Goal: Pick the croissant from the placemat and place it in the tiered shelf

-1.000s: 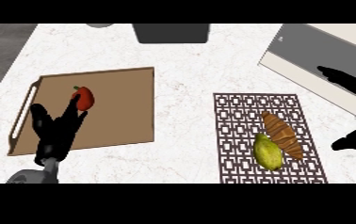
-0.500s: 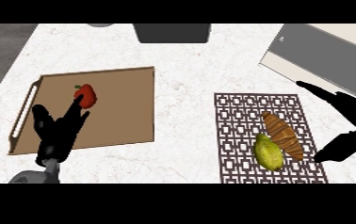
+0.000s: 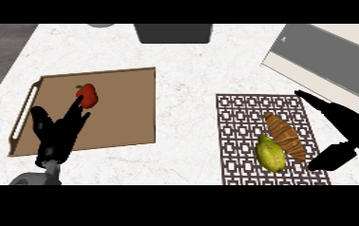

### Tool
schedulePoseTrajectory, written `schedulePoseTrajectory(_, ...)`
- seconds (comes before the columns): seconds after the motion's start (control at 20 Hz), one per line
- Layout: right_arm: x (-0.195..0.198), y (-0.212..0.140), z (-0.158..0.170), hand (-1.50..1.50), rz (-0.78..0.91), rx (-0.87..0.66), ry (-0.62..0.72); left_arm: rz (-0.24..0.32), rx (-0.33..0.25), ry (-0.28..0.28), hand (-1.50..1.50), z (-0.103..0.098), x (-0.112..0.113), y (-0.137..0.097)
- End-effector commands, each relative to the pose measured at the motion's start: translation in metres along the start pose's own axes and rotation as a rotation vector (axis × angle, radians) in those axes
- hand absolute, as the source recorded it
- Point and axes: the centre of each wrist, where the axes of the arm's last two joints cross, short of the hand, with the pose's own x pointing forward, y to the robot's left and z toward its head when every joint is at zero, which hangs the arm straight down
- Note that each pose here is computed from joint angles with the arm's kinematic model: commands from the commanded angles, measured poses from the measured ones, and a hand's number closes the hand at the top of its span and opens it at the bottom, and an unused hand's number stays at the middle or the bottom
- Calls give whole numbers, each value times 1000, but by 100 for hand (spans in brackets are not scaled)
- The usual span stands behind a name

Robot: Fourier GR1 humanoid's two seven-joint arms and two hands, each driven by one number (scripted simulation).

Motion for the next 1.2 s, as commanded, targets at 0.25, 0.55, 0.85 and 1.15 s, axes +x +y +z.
schedulePoseTrajectory(0.25,11,32,-12,-150,16,-23,21,-1,-26,66,0,2,-5,-1)
schedulePoseTrajectory(0.55,-6,56,-31,-150,74,-28,69,-9,-20,70,0,2,0,11)
schedulePoseTrajectory(0.85,-18,69,-36,-150,87,-72,75,-4,-9,51,0,0,1,-13)
schedulePoseTrajectory(1.15,-7,71,-76,-150,43,-84,44,8,-32,59,0,-6,-4,-5)
